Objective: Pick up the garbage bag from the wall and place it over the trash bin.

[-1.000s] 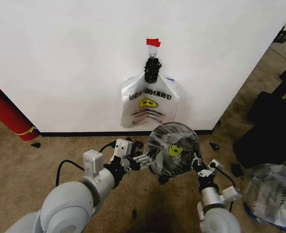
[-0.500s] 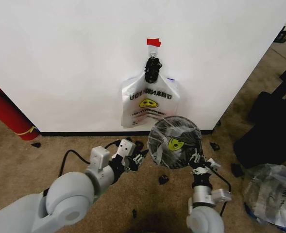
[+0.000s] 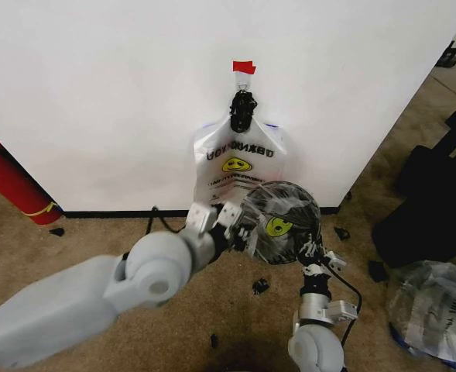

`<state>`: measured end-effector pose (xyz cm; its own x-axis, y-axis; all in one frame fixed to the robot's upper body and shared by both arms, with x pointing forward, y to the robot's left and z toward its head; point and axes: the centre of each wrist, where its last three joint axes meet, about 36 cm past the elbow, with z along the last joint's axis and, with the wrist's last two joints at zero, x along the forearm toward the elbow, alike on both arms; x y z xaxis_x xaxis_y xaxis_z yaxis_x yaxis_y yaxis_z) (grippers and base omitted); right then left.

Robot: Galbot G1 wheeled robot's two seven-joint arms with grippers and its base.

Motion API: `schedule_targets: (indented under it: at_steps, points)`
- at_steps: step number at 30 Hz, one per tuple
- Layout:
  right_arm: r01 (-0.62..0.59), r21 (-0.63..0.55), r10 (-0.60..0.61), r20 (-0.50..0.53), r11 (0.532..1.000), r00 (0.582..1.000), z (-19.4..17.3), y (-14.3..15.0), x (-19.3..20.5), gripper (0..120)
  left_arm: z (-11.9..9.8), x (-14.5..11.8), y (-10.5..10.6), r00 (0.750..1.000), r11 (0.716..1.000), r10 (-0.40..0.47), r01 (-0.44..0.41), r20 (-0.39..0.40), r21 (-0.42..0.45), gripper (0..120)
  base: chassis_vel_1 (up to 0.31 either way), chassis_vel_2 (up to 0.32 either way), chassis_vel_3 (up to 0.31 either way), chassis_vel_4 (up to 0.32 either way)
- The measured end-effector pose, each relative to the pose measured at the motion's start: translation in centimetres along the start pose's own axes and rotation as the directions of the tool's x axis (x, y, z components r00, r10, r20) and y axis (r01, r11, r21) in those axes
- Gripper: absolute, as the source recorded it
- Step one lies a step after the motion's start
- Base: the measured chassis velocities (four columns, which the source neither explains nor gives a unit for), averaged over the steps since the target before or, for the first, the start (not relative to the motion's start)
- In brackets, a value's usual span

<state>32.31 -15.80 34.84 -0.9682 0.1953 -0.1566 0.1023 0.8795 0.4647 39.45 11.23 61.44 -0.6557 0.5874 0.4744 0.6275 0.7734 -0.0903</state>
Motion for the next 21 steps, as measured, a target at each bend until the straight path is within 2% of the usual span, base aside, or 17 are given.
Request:
schedule_targets:
  at_steps: [6,12,14,21]
  points:
    - [0.024,0.005,-0.024,0.01,1.0,1.0,0.1,0.0,-0.7,1,-1.2,-2.7,-0.9,1.0,1.0,0.001,-0.001,-0.011,-0.005,0,0.0,0.0,0.0,0.0]
    - [0.033,-0.013,-0.033,0.006,0.999,0.999,0.3,0.1,-1.7,1,-2.7,-8.1,-3.2,0.998,0.999,-0.016,0.014,-0.067,-0.036,0,0.0,0.0,0.0,0.0]
    - [0.039,-0.016,-0.039,0.005,0.999,0.999,0.3,0.2,-1.8,1,-2.6,-10.0,-3.8,0.994,0.998,-0.04,0.035,-0.102,-0.054,0,0.0,0.0,0.0,0.0]
    - [0.073,-0.014,-0.072,0.017,0.997,0.997,-0.5,0.7,-1.3,1,-1.8,-12.6,-3.9,0.985,0.993,-0.097,0.086,-0.142,-0.084,0,0.0,0.0,0.0,0.0]
